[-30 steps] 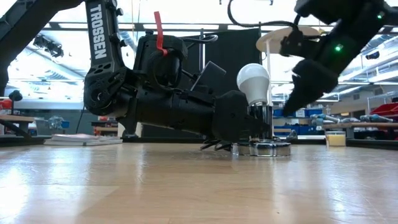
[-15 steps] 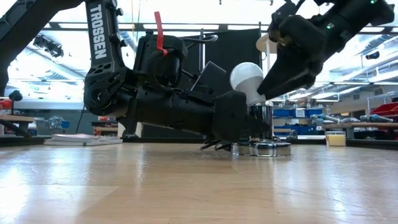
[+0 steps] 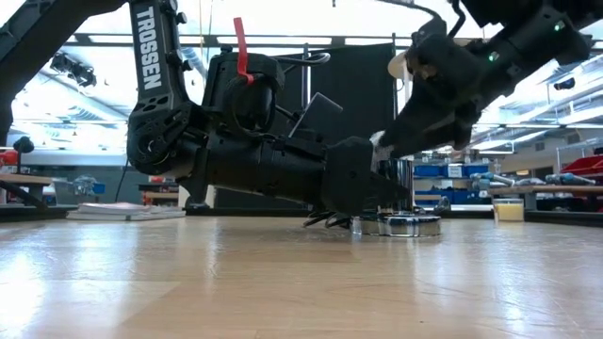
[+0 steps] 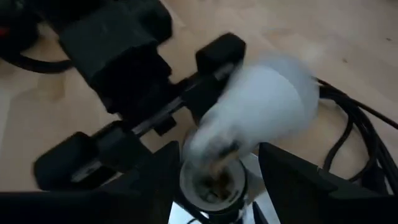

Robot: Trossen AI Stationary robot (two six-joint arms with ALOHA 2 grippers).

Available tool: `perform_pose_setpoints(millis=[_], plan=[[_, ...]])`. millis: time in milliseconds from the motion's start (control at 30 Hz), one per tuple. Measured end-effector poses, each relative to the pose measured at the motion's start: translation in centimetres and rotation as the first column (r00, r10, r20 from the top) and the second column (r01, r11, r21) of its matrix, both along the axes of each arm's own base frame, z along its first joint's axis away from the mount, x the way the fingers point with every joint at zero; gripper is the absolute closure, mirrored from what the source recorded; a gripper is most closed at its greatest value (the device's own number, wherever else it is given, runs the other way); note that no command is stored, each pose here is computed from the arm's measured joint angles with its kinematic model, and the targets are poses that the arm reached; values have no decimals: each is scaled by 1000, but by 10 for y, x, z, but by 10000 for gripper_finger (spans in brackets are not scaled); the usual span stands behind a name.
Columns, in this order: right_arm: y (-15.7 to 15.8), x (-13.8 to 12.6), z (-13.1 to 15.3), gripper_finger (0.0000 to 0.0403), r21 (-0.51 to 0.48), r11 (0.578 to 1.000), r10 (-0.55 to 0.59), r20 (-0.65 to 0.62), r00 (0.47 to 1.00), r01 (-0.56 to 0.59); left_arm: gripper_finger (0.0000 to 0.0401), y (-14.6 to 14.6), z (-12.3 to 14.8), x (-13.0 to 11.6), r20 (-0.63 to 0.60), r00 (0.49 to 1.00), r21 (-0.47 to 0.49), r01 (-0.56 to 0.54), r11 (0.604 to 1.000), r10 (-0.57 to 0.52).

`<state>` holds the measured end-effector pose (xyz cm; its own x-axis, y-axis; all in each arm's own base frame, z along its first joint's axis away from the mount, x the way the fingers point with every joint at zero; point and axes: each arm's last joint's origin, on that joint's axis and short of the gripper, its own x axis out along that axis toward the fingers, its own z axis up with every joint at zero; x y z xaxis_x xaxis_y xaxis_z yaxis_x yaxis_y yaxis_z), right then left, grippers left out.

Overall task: Screw lightbulb
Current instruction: Move the lightbulb to the middle left

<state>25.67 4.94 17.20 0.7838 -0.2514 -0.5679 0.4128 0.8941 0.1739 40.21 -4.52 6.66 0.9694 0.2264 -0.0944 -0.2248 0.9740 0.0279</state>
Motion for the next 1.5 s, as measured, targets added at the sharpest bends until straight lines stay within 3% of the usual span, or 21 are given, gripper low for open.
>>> perform_pose_setpoints(millis=[167,333,467,600,900,1100,1500], plan=[[-5,4,-10,177,-10,999,-36,-33,999,36,218,0,0,0,1,1000,1,-3,1000,3],[-5,5,-15,211,-14,999,-47,-39,998,47,218,0,0,0,-1,1000,2,-3,1000,3],[-5,1,-6,231,34,998,-47,-21,999,48,218,0,0,0,-6,1000,-5,4,1000,-4],[-3,-1,7,235,-12,1000,-11,14,1000,11,214,-1,-1,1,-4,999,-28,48,998,-48],[-1,-8,14,235,32,998,-51,11,999,51,131,-2,-2,0,-18,997,19,71,997,-71],[11,-19,20,235,-9,999,-37,4,999,37,119,-11,1,-2,-18,998,81,66,994,-65],[30,-36,24,235,-97,995,-28,-2,1000,28,136,-47,10,-13,-21,985,219,-165,962,174]])
